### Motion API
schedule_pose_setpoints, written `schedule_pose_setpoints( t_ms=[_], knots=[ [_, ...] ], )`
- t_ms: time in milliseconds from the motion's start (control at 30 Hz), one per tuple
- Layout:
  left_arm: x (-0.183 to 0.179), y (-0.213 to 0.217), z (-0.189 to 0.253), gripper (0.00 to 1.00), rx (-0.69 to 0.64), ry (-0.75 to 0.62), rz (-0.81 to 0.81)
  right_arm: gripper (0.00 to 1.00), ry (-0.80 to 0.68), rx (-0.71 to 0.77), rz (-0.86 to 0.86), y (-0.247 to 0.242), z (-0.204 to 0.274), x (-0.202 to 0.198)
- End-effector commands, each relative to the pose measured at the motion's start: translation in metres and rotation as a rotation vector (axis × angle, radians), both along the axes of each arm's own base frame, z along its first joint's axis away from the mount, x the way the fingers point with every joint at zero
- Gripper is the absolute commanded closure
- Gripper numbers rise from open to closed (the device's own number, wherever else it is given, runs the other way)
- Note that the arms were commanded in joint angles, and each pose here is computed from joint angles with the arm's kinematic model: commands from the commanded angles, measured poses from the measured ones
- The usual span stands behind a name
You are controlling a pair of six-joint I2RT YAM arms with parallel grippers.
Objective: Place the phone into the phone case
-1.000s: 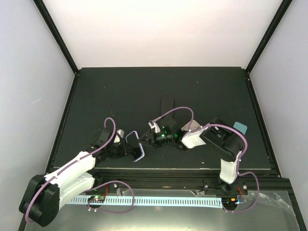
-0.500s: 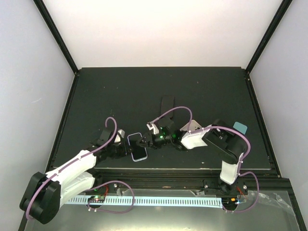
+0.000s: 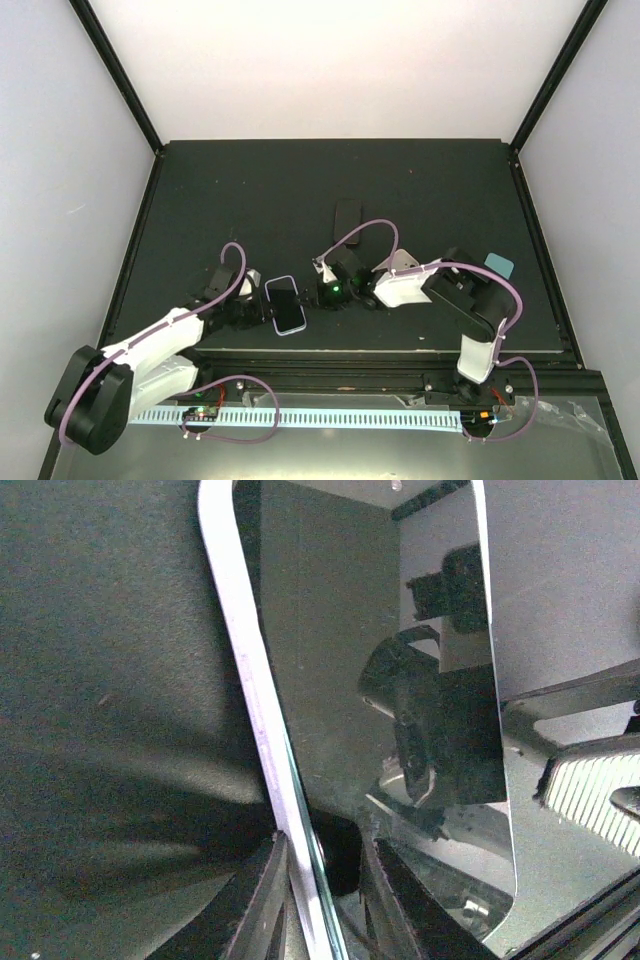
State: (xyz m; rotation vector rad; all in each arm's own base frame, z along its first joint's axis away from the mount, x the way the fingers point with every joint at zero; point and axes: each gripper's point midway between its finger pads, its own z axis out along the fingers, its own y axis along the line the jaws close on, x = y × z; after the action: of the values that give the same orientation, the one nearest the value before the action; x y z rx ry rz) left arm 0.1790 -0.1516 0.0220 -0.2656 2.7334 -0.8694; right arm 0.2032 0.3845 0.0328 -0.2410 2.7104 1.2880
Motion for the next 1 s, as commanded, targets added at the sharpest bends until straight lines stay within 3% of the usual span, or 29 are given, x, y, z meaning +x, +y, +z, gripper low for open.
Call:
schedule_pose_setpoints(
  t_ms=[0, 133, 267, 533, 867, 967],
  knots=[
    [0.004, -0.001, 0.000, 0.80, -0.006, -0.010, -0.002, 0.53, -0.003, -0.029, 0.036, 0.009, -0.014, -0.007],
    [0.004, -0.001, -0.002, 0.85, -0.008, -0.004, 0.001, 0.53, 0.010, 0.024, 0.088, 0.026, -0.008, -0.013],
    [-0.001, 0.002, -0.006, 0.89, -0.004, 0.016, 0.008, 0.53, 0.060, 0.183, 0.104, 0.039, 0.013, -0.017],
    [-0.006, 0.008, -0.006, 0.87, -0.010, 0.028, 0.027, 0.53, 0.060, 0.454, 0.123, 0.055, 0.080, -0.019],
    [-0.012, 0.017, -0.006, 0.81, 0.027, 0.035, 0.036, 0.54, 0.088, 0.473, 0.128, 0.057, 0.075, -0.025],
    [-0.013, 0.018, -0.008, 0.80, 0.030, 0.044, 0.040, 0.54, 0.094, 0.413, 0.147, 0.058, 0.061, -0.028]
  ],
)
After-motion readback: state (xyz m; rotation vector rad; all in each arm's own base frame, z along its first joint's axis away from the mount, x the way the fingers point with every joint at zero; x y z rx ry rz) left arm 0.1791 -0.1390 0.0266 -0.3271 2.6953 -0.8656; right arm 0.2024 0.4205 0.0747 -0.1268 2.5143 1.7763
